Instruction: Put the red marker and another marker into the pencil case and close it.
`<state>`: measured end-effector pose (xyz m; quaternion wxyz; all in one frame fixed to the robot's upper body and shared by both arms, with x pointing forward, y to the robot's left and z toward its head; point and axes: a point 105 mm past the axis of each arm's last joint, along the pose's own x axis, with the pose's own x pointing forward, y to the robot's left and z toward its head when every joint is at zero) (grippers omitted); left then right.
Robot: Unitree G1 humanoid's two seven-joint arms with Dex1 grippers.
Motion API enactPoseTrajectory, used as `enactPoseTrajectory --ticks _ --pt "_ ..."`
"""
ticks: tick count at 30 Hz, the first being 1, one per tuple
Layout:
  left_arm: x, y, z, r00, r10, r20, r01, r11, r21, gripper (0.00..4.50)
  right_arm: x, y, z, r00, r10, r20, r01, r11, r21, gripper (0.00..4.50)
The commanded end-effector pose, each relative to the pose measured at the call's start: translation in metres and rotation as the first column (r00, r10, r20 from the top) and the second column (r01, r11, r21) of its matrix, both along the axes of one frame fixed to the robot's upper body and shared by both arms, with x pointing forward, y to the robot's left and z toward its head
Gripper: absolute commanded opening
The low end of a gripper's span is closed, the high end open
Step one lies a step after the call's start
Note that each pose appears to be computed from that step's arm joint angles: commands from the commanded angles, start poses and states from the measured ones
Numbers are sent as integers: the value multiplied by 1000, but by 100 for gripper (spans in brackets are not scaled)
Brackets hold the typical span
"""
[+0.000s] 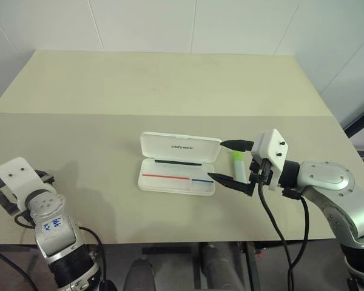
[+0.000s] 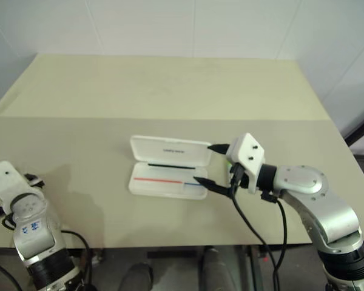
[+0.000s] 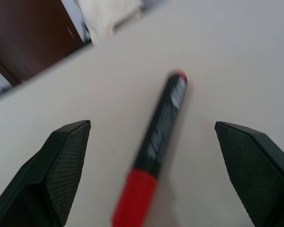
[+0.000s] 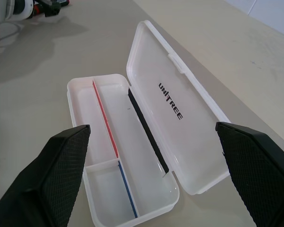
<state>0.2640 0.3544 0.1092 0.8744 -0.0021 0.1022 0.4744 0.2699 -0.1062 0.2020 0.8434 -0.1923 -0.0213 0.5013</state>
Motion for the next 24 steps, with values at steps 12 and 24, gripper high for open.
enactPoseTrajectory --ticks 12,24 --pt "-7 20 -35 1000 26 -15 -28 982 -187 448 0 -5 8 998 -35 46 36 999 -5 450" --pt "-12 17 -88 998 -30 -57 3 907 -422 313 1 -7 9 998 -38 52 38 999 -13 450"
